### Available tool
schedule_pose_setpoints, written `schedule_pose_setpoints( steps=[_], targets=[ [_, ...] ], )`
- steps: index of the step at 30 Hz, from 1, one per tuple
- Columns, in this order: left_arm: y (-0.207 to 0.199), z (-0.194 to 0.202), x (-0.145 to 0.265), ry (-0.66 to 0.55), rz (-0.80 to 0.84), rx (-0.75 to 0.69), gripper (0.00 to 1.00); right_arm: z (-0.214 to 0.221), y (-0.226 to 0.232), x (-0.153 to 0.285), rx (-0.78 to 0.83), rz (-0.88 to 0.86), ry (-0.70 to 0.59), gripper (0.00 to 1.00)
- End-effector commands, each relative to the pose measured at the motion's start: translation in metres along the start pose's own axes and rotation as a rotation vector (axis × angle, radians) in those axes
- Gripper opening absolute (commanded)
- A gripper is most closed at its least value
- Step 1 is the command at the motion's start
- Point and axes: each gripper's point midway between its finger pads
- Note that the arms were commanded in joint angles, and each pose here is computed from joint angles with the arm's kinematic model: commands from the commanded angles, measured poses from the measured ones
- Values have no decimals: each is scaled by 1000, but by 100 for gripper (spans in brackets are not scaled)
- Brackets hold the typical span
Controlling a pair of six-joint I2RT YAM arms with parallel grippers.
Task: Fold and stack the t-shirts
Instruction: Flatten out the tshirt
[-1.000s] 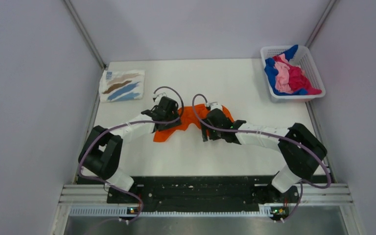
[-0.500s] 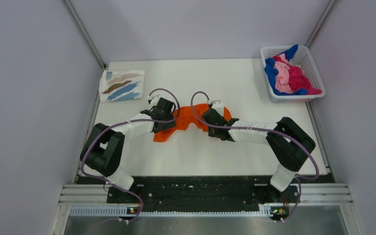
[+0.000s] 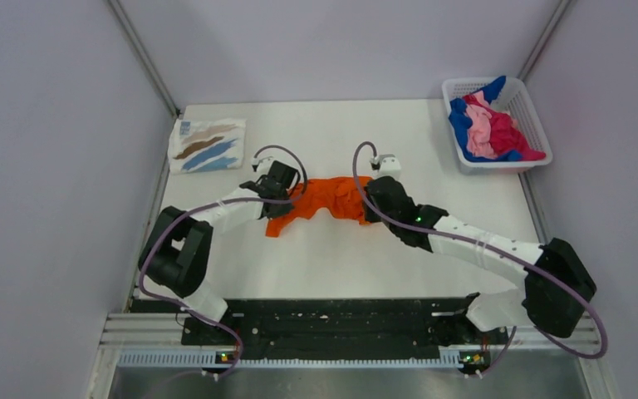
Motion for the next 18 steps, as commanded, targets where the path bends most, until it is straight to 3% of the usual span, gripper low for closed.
schedule_pose_setpoints(
  steps=[1,8,18],
  targets=[
    [-4,-43,35,-127,35,27,0,-41,0,28,31,-4,-133,0],
    [16,-107,127,-419,92,96,0,-114,-37,87,-16,118,-383,0],
    [40,-161,266,-806,284,182,0,-178,-40,187,-107,-52,-628,0]
  ],
)
Point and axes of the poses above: each gripper's point midway between its finger pads, its own x axis back along the fingers, its own y axis along the line the jaws close on, z = x × y, and after that the axes turned 10 degrees about -x, right-handed
